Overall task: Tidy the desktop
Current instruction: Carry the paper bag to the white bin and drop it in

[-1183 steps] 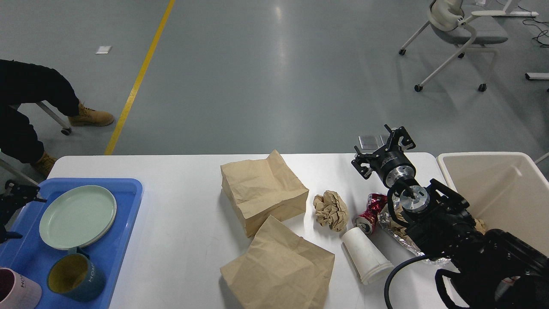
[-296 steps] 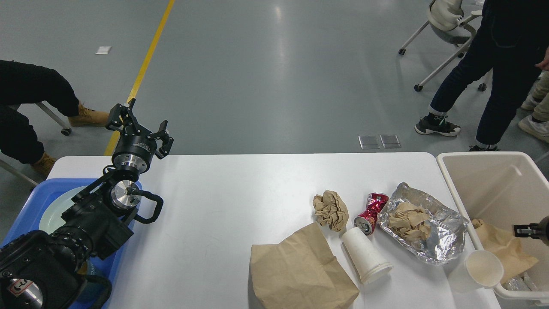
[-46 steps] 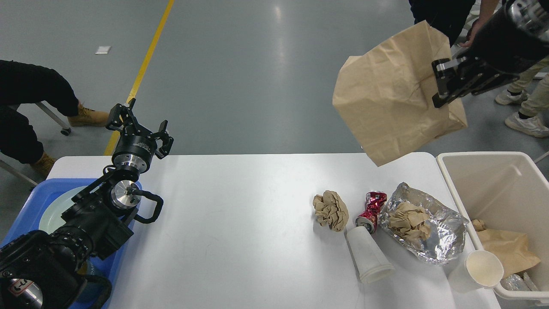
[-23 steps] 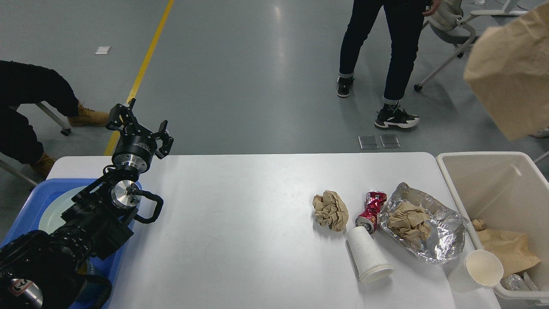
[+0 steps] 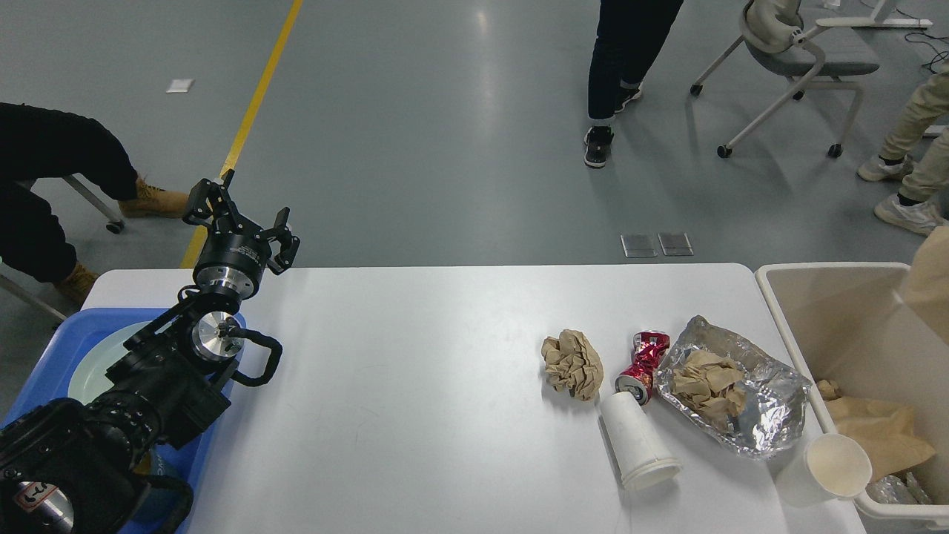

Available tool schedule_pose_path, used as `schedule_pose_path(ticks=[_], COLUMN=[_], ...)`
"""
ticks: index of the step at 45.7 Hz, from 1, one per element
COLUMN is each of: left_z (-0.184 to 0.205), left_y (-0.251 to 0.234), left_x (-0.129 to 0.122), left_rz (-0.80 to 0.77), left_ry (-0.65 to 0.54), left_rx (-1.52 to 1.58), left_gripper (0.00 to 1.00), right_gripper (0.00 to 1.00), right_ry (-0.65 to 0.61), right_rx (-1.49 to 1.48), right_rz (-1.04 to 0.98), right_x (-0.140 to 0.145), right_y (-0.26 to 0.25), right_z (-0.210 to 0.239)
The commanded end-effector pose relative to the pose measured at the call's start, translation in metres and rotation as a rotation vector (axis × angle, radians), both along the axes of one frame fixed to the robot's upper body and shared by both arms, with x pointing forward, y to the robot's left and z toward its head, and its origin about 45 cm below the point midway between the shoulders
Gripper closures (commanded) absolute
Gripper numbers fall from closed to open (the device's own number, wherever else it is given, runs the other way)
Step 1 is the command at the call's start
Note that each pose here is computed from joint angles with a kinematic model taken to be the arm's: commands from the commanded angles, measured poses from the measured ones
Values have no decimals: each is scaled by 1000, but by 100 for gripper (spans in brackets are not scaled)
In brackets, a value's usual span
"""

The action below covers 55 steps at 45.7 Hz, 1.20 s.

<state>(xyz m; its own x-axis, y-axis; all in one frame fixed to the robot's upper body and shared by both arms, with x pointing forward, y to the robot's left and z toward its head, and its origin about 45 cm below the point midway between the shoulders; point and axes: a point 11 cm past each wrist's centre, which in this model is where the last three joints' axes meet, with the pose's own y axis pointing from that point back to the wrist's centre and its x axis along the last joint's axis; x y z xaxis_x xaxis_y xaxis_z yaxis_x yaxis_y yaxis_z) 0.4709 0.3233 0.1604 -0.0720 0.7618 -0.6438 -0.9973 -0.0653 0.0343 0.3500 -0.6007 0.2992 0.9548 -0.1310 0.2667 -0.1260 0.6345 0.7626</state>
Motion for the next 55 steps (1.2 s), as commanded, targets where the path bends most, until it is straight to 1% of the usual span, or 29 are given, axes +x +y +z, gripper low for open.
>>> schedule_pose_path(ticks=[1,7,11,19,27,32,44,55], left_z=[0,0,0,0,0,0,0,0], left_y=[0,0,0,0,0,0,0,0], left_x=[0,0,0,0,0,0,0,0], left_rz=[0,1,1,0,0,0,0,0], left_ry=[0,-1,-1,0,0,0,0,0], left_rx=[0,0,0,0,0,0,0,0], left_gripper=[4,4,4,4,4,4,4,4], right_gripper=[100,100,100,100,100,100,100,100], right_ry=[-6,34,45,81,101,90,79,78], right_rx=[-55,-33,-27,-2,23,35,57,87], right_rz=[78,94,121,175,199,209,209,233], right_x=[-14,-39,-43,-61,-71,-67,-67,-75], right_y=[-16,-20,-15,-3,8,17,23,36], right_z=[-45,-91,-112,-156,-185,-193,-201,-222])
